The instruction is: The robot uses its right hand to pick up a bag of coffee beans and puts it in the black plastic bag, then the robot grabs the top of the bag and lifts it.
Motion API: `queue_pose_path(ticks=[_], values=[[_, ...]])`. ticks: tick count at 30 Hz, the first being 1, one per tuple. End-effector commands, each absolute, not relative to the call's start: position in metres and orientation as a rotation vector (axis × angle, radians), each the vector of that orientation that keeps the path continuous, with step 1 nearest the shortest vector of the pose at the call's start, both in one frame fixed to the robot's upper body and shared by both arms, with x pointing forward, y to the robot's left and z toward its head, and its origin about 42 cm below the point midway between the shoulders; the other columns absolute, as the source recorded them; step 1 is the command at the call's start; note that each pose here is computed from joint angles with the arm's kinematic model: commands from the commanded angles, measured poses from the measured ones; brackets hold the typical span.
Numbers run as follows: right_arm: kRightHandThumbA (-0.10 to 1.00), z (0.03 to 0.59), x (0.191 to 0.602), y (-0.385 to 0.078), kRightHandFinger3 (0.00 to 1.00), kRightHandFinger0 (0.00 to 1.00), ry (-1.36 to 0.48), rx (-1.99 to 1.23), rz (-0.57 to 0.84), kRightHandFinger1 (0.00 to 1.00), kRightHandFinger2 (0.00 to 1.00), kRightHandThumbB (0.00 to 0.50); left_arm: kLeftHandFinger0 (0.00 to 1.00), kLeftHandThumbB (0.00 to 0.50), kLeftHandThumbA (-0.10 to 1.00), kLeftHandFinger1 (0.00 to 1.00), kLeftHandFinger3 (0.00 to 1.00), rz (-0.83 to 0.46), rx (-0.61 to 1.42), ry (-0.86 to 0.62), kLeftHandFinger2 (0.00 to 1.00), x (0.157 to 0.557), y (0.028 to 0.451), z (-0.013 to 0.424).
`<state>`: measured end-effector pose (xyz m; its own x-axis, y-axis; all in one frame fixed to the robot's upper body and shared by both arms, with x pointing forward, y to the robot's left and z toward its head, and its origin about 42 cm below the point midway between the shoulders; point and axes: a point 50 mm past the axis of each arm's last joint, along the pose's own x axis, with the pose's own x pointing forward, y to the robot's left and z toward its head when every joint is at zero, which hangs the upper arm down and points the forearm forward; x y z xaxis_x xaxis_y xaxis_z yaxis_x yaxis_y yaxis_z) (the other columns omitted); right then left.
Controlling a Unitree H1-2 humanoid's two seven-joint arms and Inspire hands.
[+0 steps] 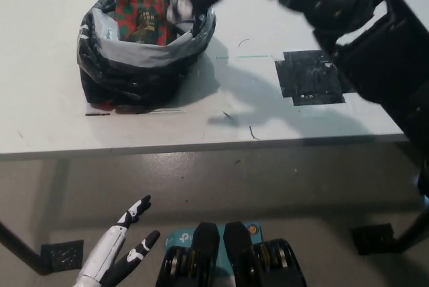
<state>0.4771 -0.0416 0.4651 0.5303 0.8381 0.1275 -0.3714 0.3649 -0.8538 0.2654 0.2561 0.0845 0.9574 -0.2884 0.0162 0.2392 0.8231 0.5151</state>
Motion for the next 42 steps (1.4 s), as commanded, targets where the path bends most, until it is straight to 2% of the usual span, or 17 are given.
queue_pose_path(ticks=[1, 9, 15, 24, 34, 37, 42], values=[[1.00, 0.466, 0.457, -0.021, 1.00, 1.00, -0.502, -1.236, 0.973, 1.00, 1.00, 0.500, 1.00, 0.148, 0.95, 1.00, 1.00, -0.300, 0.549, -0.116, 1.00, 0.268, 0.260, 0.088], [0.99, 0.436, 0.467, -0.002, 1.00, 1.00, -0.389, -1.296, 0.993, 1.00, 1.00, 0.500, 1.00, 0.142, 0.95, 1.00, 1.00, -0.305, 0.547, -0.118, 1.00, 0.268, 0.260, 0.088], [0.95, 0.419, 0.479, 0.010, 1.00, 1.00, -0.305, -1.325, 0.986, 1.00, 1.00, 0.500, 1.00, 0.151, 0.93, 1.00, 1.00, -0.307, 0.538, -0.116, 1.00, 0.268, 0.258, 0.088], [1.00, 0.433, 0.492, 0.020, 1.00, 1.00, -0.372, -1.361, 0.896, 1.00, 1.00, 0.500, 1.00, 0.136, 0.93, 1.00, 1.00, -0.313, 0.543, -0.124, 1.00, 0.269, 0.258, 0.090], [0.97, 0.443, 0.486, 0.028, 1.00, 1.00, -0.405, -1.343, 0.874, 1.00, 1.00, 0.500, 1.00, 0.145, 0.94, 1.00, 1.00, -0.315, 0.536, -0.099, 1.00, 0.257, 0.257, 0.084], [0.99, 0.444, 0.485, 0.030, 1.00, 1.00, -0.415, -1.310, 0.870, 1.00, 1.00, 0.500, 1.00, 0.149, 0.96, 1.00, 1.00, -0.319, 0.544, -0.089, 1.00, 0.250, 0.256, 0.082], [1.00, 0.448, 0.486, 0.032, 1.00, 1.00, -0.419, -1.324, 0.845, 1.00, 1.00, 0.500, 1.00, 0.139, 0.94, 1.00, 1.00, -0.314, 0.547, -0.097, 1.00, 0.248, 0.256, 0.080]])
